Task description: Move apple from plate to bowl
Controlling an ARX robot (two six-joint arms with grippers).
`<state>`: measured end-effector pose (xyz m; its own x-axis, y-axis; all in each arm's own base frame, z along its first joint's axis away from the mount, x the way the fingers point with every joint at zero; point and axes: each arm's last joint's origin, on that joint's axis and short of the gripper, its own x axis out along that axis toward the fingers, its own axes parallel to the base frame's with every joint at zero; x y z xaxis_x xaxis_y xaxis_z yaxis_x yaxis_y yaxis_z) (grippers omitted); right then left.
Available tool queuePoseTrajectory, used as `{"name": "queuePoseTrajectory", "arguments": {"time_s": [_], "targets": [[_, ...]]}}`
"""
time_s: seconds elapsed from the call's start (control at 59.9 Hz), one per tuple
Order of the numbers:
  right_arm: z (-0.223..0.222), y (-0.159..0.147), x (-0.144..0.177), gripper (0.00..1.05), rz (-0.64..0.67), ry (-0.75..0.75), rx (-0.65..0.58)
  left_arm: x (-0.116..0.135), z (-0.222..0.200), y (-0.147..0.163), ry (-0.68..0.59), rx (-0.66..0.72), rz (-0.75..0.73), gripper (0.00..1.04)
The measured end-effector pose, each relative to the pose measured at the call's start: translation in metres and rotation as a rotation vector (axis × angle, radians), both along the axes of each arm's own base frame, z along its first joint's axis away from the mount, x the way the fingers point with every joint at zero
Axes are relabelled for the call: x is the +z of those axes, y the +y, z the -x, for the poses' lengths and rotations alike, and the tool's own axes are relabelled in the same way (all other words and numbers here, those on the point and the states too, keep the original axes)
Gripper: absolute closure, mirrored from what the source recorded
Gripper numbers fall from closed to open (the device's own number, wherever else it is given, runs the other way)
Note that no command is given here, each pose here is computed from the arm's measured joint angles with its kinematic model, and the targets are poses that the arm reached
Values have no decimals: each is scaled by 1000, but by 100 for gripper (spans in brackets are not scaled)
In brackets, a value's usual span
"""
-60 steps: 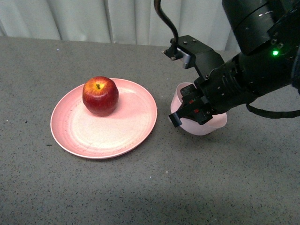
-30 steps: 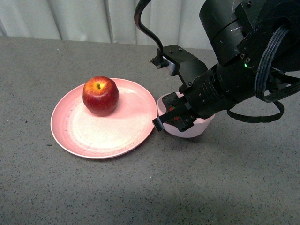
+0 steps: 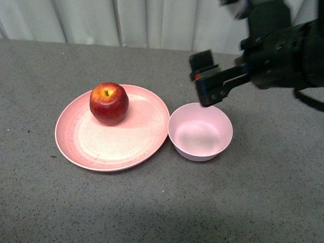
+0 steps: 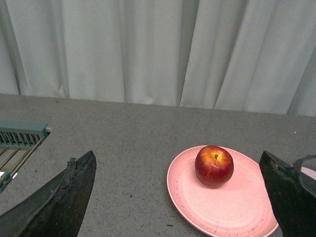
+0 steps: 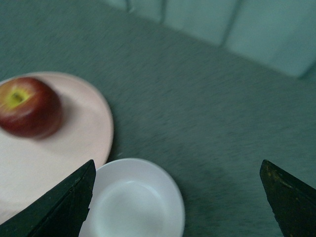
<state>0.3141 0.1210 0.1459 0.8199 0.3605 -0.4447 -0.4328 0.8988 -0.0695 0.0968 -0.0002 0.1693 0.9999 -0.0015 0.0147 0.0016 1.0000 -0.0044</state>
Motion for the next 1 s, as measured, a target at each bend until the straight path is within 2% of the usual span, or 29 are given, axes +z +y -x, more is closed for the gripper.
{"name": "queuePoseTrajectory", "arguments": {"time_s": [0.15,0.234,0.3,0.434,0.584,0.768,1.001], "targets": [[23,-37,9,9,29,-149,-269,0,0,0,0,0,0,7],[37,-55,9,10,29,-190,-357,0,0,0,0,0,0,7],[54,-68,9,22,-59,-315,-407,0,0,0,0,0,0,7],[79,-82,16,43,-141,-429,-417,0,0,0,0,0,0,7],[101,-93,15,68,-149,-427,-417,0,0,0,0,0,0,7],[127,-104,15,104,-150,-425,-420,0,0,0,0,0,0,7],[149,-117,16,104,-160,-424,-407,0,0,0,0,0,0,7]]}}
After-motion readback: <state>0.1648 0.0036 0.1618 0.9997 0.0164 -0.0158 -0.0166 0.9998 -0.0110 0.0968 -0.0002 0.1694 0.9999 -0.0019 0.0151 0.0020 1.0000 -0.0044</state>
